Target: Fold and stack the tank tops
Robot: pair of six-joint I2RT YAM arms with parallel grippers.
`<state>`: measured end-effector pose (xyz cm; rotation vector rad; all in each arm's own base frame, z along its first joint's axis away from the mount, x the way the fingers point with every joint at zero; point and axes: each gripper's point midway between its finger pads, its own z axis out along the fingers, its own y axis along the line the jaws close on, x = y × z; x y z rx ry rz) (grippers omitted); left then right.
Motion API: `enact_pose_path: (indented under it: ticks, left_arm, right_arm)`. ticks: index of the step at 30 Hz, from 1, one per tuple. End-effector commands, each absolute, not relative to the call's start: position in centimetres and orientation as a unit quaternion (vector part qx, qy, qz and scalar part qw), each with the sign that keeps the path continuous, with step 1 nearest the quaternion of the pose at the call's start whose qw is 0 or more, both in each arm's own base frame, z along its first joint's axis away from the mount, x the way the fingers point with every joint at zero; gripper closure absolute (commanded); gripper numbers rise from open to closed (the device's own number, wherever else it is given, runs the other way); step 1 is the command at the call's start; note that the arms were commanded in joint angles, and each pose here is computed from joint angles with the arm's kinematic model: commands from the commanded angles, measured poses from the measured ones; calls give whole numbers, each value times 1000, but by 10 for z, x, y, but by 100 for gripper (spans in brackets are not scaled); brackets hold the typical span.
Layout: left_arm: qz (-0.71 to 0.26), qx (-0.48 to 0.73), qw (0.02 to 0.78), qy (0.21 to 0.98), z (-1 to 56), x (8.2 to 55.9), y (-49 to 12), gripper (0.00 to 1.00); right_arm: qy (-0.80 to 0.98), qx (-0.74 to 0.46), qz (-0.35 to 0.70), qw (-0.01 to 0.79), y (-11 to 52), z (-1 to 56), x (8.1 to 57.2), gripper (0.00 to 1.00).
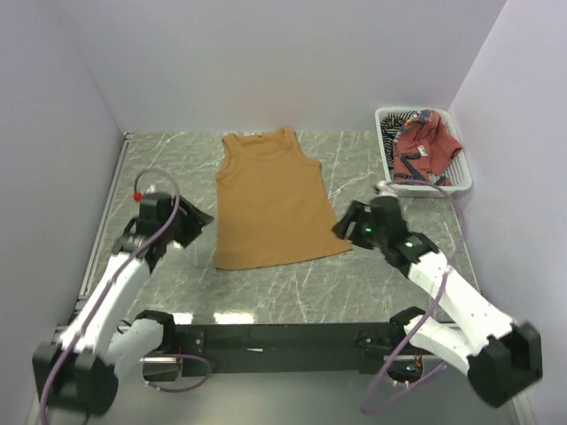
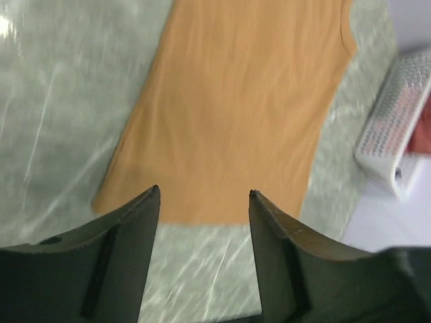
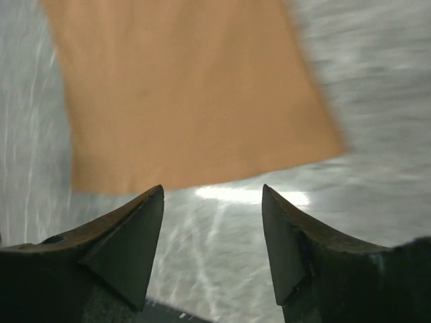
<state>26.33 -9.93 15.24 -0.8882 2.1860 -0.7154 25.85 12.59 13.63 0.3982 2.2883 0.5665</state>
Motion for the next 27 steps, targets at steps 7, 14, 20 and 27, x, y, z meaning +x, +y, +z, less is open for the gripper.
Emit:
enact_pose_path:
  ticks: [7,14,20,27]
  left_arm:
    - [-158,-364,377,837,164,416,-47,51]
    - [-136,-392,372,830,156,463,-21,54]
    - [-146,-386,377,829,165,466,-24,54]
    - [-152,-390,376,826,162,464,-15,55]
  right_arm:
    - [900,18,255,352,316,151,262,47]
    - [915,-75,240,314,441,116,244,59]
    - [920,-114,213,310,487,92,230,60]
    - [928,-133,167,305,500,58,228,59]
